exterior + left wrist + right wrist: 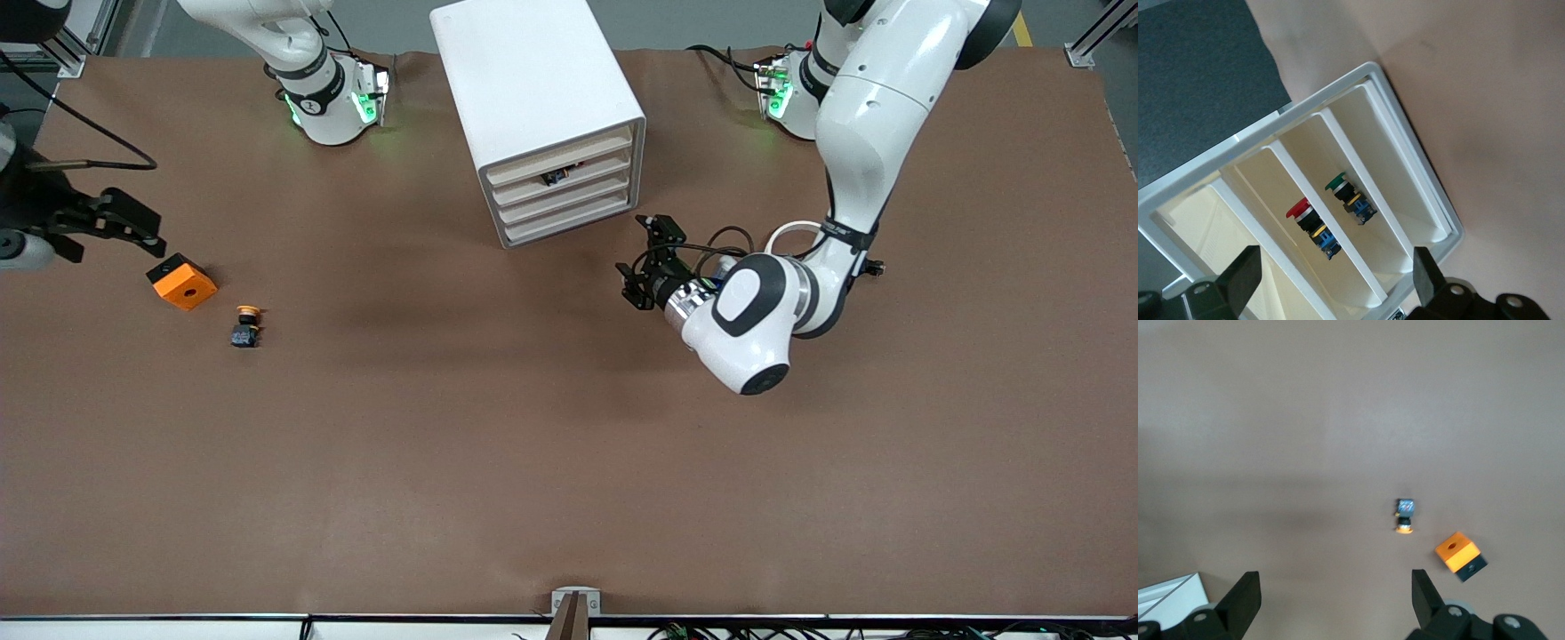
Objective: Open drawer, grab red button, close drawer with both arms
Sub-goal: 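Grasp the drawer front with the left gripper, then pull the drawer open with the left gripper while the right gripper approaches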
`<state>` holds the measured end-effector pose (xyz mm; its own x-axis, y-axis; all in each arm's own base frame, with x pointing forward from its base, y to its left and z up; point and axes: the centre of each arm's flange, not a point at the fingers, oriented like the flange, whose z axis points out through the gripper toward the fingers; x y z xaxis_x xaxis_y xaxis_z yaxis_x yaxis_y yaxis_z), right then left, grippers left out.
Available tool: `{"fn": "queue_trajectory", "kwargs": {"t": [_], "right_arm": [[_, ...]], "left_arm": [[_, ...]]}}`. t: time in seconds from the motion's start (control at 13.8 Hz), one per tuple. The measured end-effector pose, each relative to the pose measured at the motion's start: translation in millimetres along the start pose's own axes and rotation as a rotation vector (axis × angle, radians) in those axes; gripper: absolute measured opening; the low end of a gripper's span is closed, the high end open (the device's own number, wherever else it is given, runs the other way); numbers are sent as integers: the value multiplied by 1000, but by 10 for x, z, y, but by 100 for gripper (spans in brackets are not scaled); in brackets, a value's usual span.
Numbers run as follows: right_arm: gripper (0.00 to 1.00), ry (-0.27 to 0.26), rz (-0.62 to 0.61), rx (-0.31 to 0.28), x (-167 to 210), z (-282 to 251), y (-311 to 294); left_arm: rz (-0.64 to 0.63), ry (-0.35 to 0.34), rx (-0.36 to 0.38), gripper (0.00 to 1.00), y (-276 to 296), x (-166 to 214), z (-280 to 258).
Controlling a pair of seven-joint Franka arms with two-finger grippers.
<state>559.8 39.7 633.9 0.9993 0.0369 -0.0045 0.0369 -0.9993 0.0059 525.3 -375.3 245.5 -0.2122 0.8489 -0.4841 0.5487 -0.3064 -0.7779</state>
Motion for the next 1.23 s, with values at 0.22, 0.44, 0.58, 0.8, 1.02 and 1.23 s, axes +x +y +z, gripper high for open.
{"fn": "queue_trajectory", "kwargs": {"t": [0.22, 0.44, 0.58, 0.8, 1.02, 1.23], "right_arm": [[100, -20, 19, -10, -58, 22, -495], [100, -39, 64, -29, -59, 138, -817], [100, -58, 60, -34, -8, 250, -854], [100, -84, 59, -42, 61, 405, -879], [100, -88, 50, -44, 68, 440, -940], [100, -86, 38, -45, 50, 440, -1038]], "left_arm": [[-73, -12, 57, 100, 62, -170, 372], [-113, -10, 89, 100, 149, -167, 568], [-151, -22, 131, 100, 162, -161, 651], [-196, -25, 203, 100, 133, -183, 789], [-235, -5, 250, 100, 149, -186, 972], [-253, -1, 272, 100, 225, -126, 1086]]}}
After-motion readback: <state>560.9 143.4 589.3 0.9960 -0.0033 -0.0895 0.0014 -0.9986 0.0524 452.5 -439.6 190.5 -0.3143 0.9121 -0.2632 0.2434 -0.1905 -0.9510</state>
